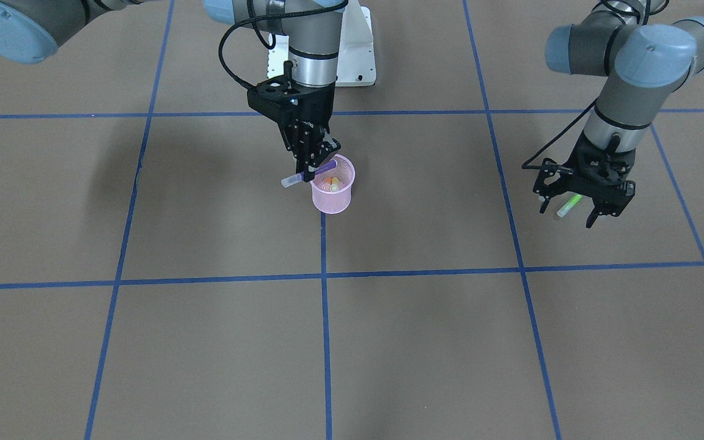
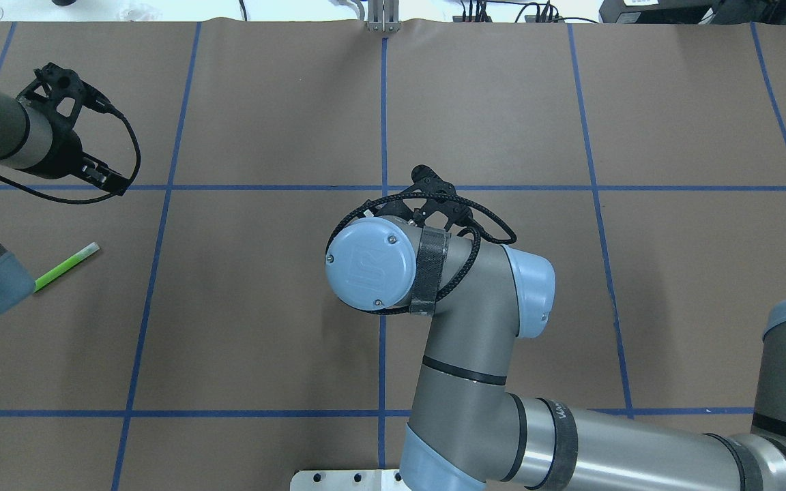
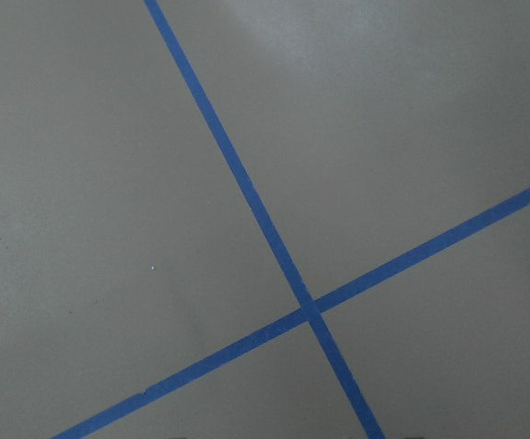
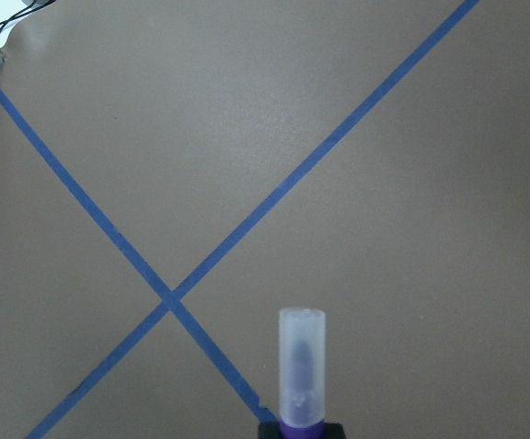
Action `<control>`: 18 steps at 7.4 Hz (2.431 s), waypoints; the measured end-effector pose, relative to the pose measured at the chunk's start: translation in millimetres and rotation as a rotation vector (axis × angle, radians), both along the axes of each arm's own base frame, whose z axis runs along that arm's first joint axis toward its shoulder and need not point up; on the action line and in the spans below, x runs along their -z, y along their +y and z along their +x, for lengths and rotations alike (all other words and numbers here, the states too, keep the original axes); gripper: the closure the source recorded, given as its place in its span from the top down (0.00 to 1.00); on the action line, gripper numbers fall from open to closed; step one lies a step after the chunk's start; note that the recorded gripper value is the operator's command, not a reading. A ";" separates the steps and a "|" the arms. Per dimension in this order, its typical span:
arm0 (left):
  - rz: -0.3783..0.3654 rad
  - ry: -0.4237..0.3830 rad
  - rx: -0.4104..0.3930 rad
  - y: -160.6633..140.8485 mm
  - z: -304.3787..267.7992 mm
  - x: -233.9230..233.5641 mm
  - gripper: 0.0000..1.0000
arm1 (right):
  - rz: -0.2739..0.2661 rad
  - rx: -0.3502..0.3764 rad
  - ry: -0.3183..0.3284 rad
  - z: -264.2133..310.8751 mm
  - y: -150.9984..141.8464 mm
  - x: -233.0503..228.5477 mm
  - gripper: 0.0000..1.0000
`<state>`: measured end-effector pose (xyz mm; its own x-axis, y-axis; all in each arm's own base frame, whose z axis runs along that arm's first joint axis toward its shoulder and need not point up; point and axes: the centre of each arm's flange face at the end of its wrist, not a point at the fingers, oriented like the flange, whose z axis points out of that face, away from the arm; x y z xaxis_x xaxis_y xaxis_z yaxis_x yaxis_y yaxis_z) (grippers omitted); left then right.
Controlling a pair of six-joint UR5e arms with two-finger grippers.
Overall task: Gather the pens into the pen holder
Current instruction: 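Lower the purple marker into the cup with the right gripper, then open and withdraw the right gripper while the left gripper moves to the green marker, then grasp the green marker with the left gripper while the right arm retreats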
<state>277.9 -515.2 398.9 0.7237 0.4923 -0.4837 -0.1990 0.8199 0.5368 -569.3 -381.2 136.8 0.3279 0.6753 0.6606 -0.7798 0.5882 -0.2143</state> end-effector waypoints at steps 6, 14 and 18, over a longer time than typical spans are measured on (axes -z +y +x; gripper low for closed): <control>0.062 -0.070 -0.145 5.5 -10.4 -29.3 0.82 | 0.051 0.043 -0.005 25.9 2.7 4.3 1.00; -0.150 -0.094 -0.379 21.6 -5.4 -119.1 1.00 | 0.127 0.566 0.122 254.1 -65.9 -126.8 1.00; -0.090 -0.068 -0.388 23.5 -0.9 -135.1 0.99 | 0.133 0.702 0.096 346.1 -93.7 -178.7 1.00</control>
<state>277.0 -491.6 534.0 0.5245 0.6928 -0.4948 -0.5352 0.7203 0.4413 -223.2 -474.8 315.6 0.7158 0.2001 0.6691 -0.2202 0.9739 -0.0556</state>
